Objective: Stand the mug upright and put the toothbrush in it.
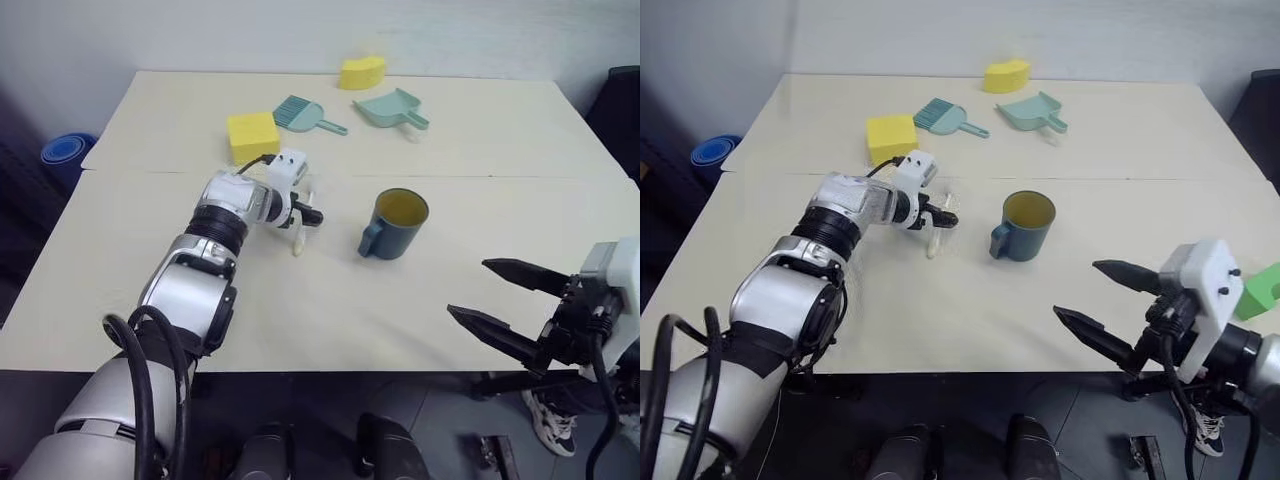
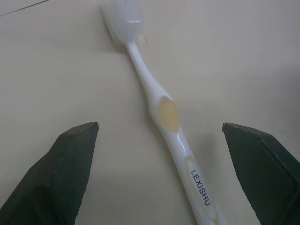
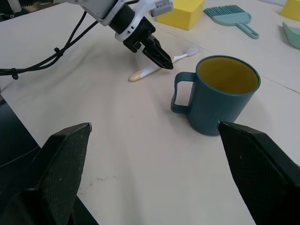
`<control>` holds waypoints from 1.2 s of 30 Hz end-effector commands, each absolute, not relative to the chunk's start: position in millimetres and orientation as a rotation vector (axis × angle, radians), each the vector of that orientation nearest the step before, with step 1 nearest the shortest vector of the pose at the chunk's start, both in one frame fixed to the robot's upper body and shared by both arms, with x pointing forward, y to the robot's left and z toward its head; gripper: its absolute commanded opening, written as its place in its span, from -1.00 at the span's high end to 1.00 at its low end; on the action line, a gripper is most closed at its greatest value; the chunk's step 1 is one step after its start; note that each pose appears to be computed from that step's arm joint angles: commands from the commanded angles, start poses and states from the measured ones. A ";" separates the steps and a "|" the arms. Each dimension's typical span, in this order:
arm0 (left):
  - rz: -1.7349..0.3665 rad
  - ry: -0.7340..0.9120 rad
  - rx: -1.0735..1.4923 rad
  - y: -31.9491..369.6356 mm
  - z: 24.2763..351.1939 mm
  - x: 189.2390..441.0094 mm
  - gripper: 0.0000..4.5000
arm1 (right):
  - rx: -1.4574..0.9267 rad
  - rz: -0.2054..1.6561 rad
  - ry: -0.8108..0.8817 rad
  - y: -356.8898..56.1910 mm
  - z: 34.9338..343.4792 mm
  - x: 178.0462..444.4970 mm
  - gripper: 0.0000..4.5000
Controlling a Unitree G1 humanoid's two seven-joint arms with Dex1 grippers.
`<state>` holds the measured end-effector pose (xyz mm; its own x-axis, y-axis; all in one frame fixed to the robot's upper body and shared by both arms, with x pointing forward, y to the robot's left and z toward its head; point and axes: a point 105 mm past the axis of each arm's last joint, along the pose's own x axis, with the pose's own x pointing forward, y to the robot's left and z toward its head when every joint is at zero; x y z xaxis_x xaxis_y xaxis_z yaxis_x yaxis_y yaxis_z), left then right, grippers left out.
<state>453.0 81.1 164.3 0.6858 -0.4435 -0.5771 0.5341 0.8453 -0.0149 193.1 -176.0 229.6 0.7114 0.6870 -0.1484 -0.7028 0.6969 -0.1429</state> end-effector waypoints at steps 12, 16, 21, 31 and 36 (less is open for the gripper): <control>-0.464 0.622 0.071 89.2 159.5 456.3 0.41 | -0.268 0.844 0.068 -166.2 240.3 184.1 -1.00; -0.437 0.518 0.042 96.1 178.6 465.4 0.79 | -0.269 0.841 0.073 -167.6 240.4 186.0 -1.00; -0.483 0.311 -0.064 103.9 229.3 473.2 0.79 | -0.249 0.831 0.094 -171.5 239.8 187.3 -1.00; -0.634 0.048 -0.195 88.0 300.4 463.6 0.79 | -0.229 0.798 0.069 -178.3 248.7 192.2 -1.00; -0.886 -0.186 -0.309 53.0 352.7 434.3 0.79 | -0.229 0.777 0.055 -181.2 251.0 193.5 -1.00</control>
<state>456.0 73.5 303.6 0.7442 -0.6607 0.0979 0.6608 0.7069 -0.2523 193.3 -177.5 240.3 0.6870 0.7076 -0.1654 -0.7264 0.6742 -0.1331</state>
